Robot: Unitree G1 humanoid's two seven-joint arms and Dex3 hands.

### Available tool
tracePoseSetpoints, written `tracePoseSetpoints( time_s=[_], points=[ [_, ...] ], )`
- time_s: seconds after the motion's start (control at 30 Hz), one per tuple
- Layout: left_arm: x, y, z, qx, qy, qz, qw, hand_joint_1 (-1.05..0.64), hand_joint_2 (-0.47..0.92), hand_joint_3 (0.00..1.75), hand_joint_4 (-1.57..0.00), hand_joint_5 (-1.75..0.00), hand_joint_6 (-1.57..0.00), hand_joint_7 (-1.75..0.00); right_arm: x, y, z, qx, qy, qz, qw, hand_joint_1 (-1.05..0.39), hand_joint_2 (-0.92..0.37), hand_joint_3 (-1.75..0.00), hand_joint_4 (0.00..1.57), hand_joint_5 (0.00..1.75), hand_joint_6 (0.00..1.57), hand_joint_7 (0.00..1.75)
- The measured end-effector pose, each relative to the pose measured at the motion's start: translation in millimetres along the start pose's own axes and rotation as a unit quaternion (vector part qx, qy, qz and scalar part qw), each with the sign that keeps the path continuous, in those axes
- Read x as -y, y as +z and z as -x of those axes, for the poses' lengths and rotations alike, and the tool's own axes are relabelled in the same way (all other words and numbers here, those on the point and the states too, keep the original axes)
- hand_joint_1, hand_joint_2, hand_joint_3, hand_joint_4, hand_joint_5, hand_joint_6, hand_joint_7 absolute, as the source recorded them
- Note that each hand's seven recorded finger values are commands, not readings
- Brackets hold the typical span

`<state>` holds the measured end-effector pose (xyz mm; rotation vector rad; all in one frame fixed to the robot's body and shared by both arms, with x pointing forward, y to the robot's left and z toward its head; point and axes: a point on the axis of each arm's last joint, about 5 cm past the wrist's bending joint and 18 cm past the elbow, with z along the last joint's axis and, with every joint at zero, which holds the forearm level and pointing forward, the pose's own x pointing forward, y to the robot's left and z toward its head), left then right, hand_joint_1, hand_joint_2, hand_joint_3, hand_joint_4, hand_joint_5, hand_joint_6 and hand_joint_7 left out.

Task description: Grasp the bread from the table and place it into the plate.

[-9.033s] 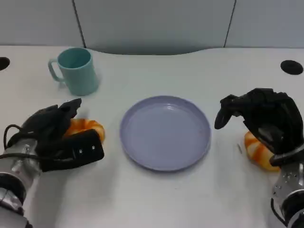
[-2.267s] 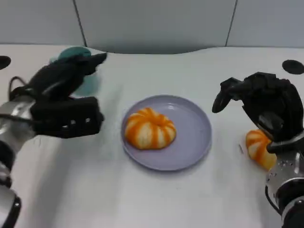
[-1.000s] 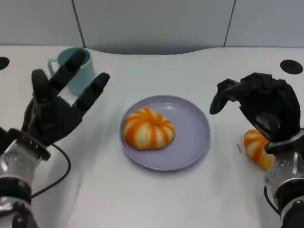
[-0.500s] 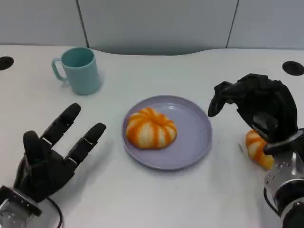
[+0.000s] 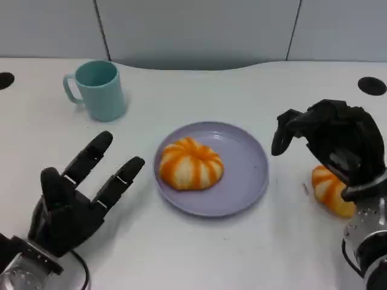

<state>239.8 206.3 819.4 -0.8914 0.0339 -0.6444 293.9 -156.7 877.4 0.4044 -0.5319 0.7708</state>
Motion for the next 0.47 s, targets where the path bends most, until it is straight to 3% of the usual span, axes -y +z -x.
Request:
tracePoseSetpoints(
  time_s=[0.1,0.47],
  points=[
    [1.1,-2.5,-2.0,0.0,-0.004,0.003,1.0,-1.05,0.92,0.46,0.0,-0.58,-0.12,-0.2,2.8,2.4,1.8,-0.002,0.004,0.003,1.0,-0.49,-0.9,0.0,0.7,1.4,0.98,0.38],
    [4.5,-10.1,-7.5,0.006,-0.003,0.006,1.0,-1.05,0.92,0.46,0.0,-0.62,-0.1,-0.23,8.1,7.5,6.9,0.001,0.001,0.013,0.9999,-0.5,-0.92,-0.03,0.68,1.38,0.99,0.39]
  ],
)
